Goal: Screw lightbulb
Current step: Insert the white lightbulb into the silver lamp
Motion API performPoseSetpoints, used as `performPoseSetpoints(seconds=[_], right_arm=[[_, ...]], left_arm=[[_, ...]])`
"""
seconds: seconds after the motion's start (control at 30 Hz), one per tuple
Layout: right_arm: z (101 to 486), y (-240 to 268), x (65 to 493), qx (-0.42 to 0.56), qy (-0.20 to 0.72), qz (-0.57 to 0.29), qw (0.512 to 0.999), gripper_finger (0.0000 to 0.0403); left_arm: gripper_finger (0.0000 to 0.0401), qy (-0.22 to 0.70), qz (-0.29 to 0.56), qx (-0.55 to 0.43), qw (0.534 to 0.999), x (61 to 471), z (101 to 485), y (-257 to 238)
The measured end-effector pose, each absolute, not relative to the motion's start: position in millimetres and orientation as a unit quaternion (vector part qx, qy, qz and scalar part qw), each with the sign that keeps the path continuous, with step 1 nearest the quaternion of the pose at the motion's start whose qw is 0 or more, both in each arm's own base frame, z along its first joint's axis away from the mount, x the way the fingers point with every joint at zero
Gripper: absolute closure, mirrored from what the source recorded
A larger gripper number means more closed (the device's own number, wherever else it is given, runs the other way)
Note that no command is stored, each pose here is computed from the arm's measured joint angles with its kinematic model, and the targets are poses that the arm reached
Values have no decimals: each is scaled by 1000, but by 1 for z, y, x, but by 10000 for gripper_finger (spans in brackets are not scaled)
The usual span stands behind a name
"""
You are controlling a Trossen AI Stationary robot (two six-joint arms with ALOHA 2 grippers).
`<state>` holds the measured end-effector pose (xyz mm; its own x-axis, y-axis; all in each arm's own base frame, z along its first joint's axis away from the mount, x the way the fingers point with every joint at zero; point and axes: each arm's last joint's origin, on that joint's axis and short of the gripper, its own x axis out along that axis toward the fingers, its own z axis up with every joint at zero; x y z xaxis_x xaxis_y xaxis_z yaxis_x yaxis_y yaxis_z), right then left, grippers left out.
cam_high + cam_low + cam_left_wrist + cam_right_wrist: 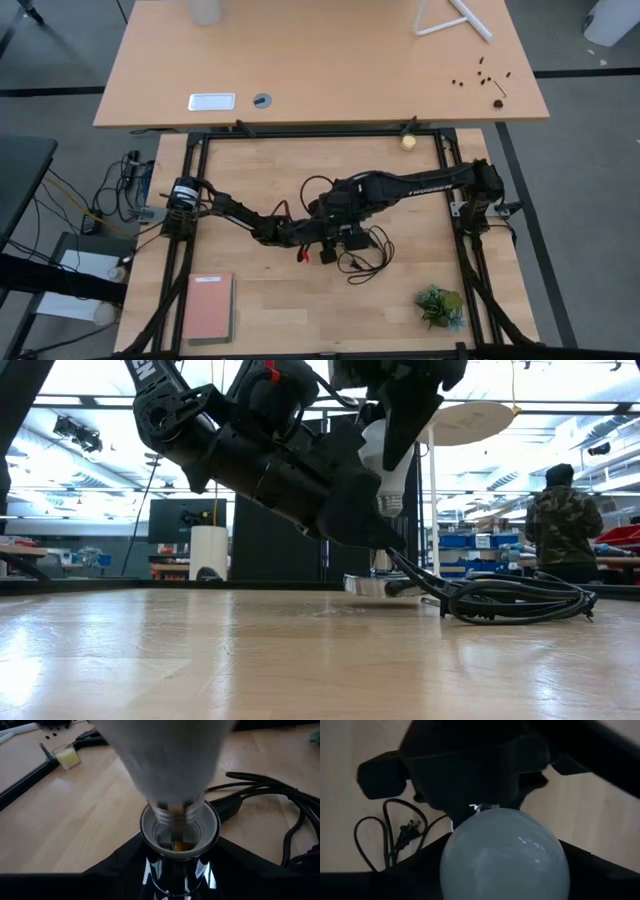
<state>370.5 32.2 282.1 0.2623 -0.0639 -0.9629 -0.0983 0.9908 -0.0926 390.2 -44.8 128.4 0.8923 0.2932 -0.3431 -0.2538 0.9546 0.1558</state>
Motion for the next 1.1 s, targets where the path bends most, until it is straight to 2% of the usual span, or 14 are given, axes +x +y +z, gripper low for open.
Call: performPoseSetpoints(seconds=[0.43,0.67,0.9,1.1], right_arm=[[266,30,372,-58,605,16,794,115],[264,29,374,-52,599,14,799,115],[265,28,374,-51,597,11,801,115],[266,26,374,-47,593,2,804,115]], left_arm=[[132,206,132,58,968,388,124,-45],[132,196,131,38,971,385,121,-44],[132,134,133,11,982,361,109,-41],[132,101,113,3,988,363,94,-42]])
